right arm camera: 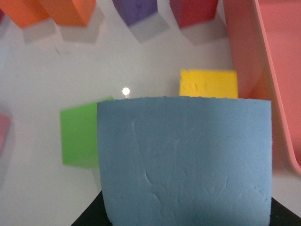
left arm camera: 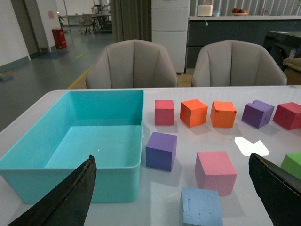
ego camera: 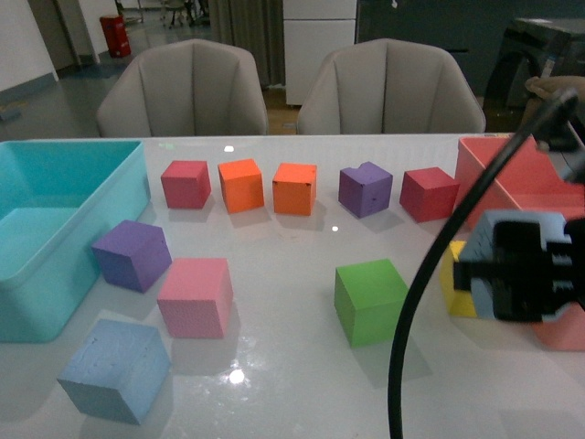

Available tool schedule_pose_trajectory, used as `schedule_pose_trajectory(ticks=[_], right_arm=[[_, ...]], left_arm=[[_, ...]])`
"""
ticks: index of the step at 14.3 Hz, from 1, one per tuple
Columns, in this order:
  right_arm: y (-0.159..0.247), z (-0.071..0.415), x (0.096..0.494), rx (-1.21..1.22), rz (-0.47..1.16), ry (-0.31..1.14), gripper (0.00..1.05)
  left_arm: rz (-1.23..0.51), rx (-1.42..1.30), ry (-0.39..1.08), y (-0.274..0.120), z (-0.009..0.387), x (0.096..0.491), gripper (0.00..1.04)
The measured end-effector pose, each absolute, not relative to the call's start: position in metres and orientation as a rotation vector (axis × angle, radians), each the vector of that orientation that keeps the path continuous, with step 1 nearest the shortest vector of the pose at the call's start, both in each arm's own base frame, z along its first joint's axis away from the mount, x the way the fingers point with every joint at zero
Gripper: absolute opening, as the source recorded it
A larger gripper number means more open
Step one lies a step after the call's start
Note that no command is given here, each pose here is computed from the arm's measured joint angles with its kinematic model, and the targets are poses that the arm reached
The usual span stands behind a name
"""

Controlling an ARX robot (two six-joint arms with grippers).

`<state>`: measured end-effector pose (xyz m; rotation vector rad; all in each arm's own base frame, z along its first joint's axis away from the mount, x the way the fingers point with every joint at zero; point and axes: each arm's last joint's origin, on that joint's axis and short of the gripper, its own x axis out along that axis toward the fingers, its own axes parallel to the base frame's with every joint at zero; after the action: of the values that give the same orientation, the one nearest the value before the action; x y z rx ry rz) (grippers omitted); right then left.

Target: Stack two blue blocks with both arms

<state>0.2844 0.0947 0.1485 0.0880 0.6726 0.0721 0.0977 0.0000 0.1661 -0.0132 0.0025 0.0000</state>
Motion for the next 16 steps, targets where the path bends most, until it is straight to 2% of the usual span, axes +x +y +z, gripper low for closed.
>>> schedule_pose_trajectory(ticks=[3, 7, 11, 16], right_arm=[[0.126, 0.165, 0.338, 0.072, 0.128, 0.656, 0.44], [0.185, 0.158, 0.403, 0.018, 0.214, 0.705, 0.44], [0.230, 0.139, 0.430, -0.006, 0.268, 0.777, 0.44], [0.249, 0.109, 0.461, 0.051, 0.233, 0.870, 0.44]], left_arm=[[0.000, -0.014, 0.002, 0.000, 0.166, 0.098, 0.98], [0.000, -0.013, 0.002, 0.000, 0.166, 0.098, 0.98], [0.000, -0.013, 0.002, 0.000, 0.166, 0.098, 0.98], [0.000, -0.013, 0.002, 0.000, 0.166, 0.098, 0.98]])
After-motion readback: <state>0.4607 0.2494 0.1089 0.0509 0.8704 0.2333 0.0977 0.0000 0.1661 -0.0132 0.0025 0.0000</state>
